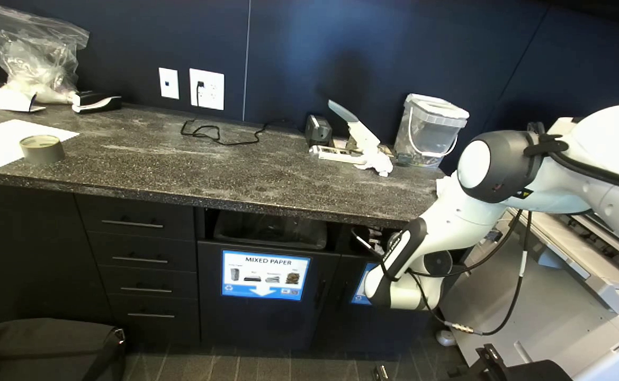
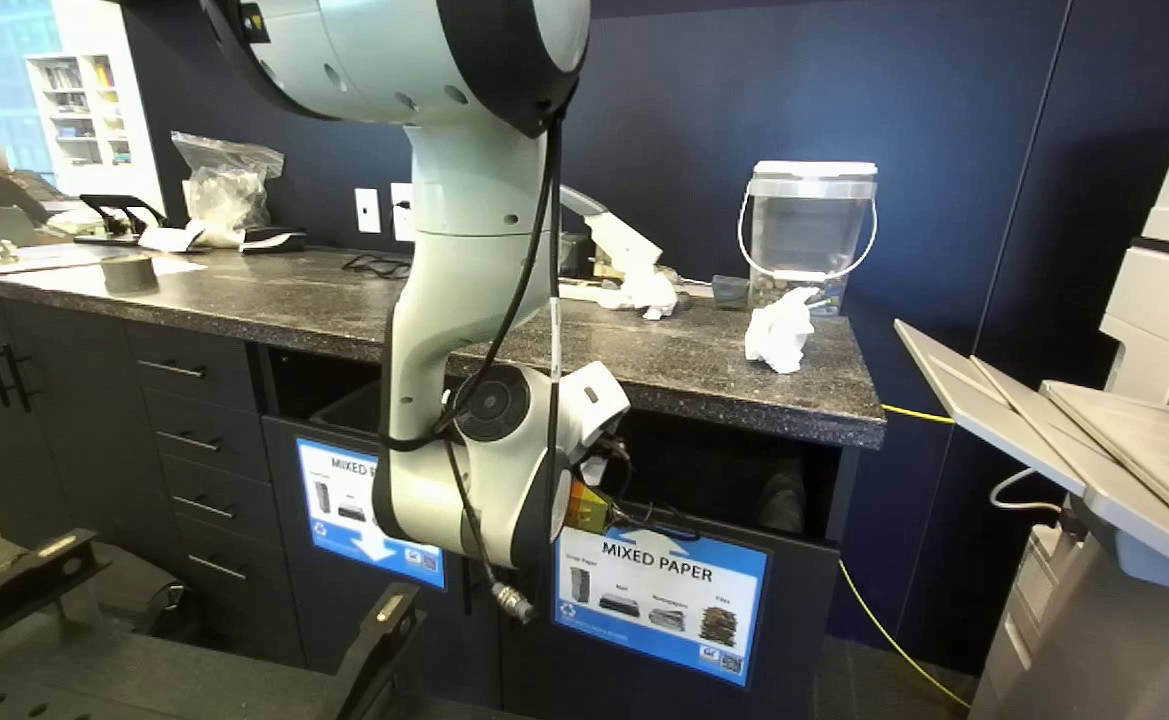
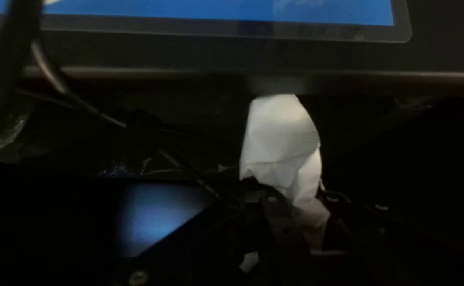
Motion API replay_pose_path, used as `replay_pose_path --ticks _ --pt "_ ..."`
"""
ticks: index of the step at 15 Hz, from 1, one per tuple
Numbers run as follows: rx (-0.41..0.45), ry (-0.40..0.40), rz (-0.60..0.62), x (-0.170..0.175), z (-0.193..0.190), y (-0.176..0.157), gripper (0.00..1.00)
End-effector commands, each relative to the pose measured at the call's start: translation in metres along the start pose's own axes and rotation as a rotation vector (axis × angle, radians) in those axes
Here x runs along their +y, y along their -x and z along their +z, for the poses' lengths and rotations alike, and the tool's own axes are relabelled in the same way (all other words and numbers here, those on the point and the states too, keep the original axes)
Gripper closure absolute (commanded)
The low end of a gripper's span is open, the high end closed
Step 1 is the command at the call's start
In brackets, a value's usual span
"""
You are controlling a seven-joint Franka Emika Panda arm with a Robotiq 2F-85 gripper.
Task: Put the tissues in the rubbish bin.
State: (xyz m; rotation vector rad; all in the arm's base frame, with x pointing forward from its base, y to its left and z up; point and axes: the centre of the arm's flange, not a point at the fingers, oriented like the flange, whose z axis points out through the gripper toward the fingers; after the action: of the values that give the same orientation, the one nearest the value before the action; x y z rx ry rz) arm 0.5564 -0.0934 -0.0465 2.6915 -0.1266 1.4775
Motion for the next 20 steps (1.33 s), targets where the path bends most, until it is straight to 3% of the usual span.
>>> replay_pose_path --ticks 1,8,16,20 --pt "-0.003 -0.014 -0.025 -0.004 0.021 0.003 0.54" --pt "-0.066 -0.01 -0.059 -0.011 0.02 0.001 0.0" --pt "-0.188 0.035 -0.224 -0.009 -0.014 -0.026 0.0" --pt "-0.335 0.064 -0.313 -0.011 -0.043 -0.049 0.0"
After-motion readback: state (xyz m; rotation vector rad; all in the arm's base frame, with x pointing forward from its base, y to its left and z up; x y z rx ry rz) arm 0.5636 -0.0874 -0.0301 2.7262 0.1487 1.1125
